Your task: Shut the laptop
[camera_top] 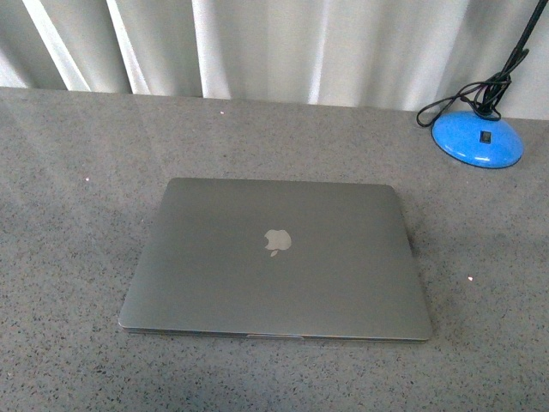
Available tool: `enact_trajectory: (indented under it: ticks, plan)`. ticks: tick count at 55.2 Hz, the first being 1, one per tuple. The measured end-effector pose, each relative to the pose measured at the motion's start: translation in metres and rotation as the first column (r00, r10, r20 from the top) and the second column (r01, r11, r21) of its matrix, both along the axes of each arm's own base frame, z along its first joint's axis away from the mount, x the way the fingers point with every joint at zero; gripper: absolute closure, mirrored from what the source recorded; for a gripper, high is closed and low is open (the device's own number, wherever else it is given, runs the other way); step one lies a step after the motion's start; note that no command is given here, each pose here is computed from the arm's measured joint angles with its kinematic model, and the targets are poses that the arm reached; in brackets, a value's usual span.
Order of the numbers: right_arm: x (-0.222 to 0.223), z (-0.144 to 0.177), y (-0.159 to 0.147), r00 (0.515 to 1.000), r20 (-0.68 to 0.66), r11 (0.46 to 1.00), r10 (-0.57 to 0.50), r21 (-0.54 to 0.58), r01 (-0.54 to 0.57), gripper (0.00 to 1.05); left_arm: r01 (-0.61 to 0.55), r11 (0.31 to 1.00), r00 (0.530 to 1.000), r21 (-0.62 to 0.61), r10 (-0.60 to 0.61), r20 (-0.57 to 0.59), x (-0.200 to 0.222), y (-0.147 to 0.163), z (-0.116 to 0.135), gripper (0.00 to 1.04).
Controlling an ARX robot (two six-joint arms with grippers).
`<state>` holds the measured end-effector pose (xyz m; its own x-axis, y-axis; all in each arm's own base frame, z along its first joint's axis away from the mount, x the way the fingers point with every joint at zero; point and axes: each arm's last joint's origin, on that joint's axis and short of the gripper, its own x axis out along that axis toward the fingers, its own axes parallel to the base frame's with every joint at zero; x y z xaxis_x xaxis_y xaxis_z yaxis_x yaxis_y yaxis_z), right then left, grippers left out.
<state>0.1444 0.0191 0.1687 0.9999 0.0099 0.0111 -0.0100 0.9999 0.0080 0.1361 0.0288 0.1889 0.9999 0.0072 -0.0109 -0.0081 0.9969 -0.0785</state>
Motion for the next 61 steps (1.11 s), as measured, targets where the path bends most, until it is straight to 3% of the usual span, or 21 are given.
enact_trajectory:
  ticks: [14, 20, 61]
  plan:
    - [-0.01, 0.003, -0.01, 1.0, 0.005, 1.0, 0.015, -0.006, -0.015, 1.04, -0.001, 0.998, 1.0, 0.058, 0.001, 0.0, -0.01, -0.012, -0.01, 0.85]
    - [-0.014, 0.005, -0.018, 1.0, 0.008, 1.0, -0.004, -0.008, 0.004, 1.04, 0.002, 0.998, 1.0, 0.063, -0.003, 0.008, -0.013, -0.016, -0.011, 1.02]
    - [-0.034, 0.006, -0.019, 1.0, 0.017, 1.0, -0.009, -0.007, 0.009, 1.04, 0.004, 0.997, 0.999, 0.074, -0.006, 0.033, -0.029, -0.029, -0.016, 1.01]
